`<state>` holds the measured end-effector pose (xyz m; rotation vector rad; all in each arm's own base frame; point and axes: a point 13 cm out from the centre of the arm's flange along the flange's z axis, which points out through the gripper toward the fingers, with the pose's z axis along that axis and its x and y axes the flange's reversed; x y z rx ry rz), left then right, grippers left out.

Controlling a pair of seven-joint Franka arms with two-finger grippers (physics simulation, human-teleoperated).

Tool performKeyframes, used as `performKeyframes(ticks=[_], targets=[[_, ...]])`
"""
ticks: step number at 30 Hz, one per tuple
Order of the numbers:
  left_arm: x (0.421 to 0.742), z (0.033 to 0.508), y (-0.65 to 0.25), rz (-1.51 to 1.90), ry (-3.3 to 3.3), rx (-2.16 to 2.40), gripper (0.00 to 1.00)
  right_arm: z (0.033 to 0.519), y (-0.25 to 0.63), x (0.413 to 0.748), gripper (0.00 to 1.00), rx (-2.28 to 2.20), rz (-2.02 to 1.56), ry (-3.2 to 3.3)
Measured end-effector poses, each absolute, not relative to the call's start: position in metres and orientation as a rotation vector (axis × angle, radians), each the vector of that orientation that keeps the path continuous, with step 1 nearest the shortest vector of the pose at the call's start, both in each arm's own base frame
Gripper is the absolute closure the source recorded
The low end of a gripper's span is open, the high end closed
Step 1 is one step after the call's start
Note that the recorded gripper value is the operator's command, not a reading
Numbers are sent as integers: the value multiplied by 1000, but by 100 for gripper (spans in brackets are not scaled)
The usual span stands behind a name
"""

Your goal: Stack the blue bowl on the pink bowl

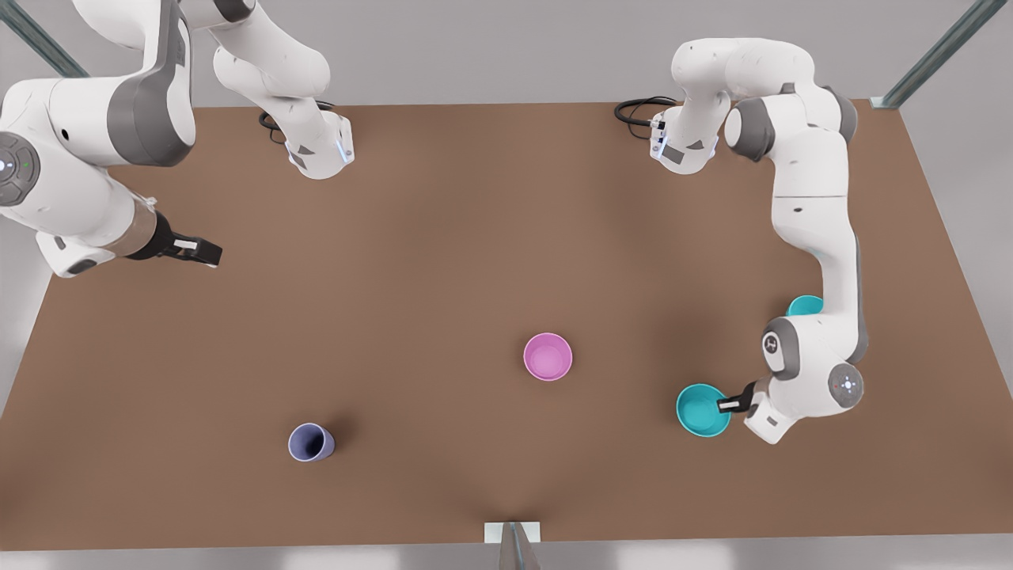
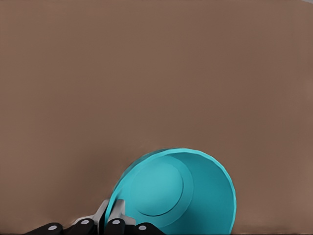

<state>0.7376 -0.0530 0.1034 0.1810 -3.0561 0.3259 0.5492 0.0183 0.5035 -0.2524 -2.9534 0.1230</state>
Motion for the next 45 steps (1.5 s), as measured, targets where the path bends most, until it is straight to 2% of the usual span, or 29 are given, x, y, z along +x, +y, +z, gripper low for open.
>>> performKeyframes(ticks=[3,7,9,11,15,20,30,33,45], targets=[[735,129,-121,433,-3031,132,79,502,17,549,0,-223,120,-2951],[720,201,-255,552,-3015,-13,79,501,17,549,0,-187,117,-2951],[701,209,-306,518,-3004,-60,79,501,16,549,0,-174,116,-2952],[680,197,-337,461,-2977,-71,79,501,14,549,0,-165,114,-2952],[657,164,-355,356,-2938,-15,79,501,14,549,0,-142,112,-2952],[639,146,-361,294,-2897,92,79,500,14,549,0,-119,110,-2952],[631,147,-369,269,-2873,263,79,499,14,549,0,-91,108,-2951],[618,136,-371,254,-2854,297,79,498,14,549,0,-85,107,-2949],[611,130,-380,253,-2843,414,79,498,14,549,0,-69,105,-2948]])
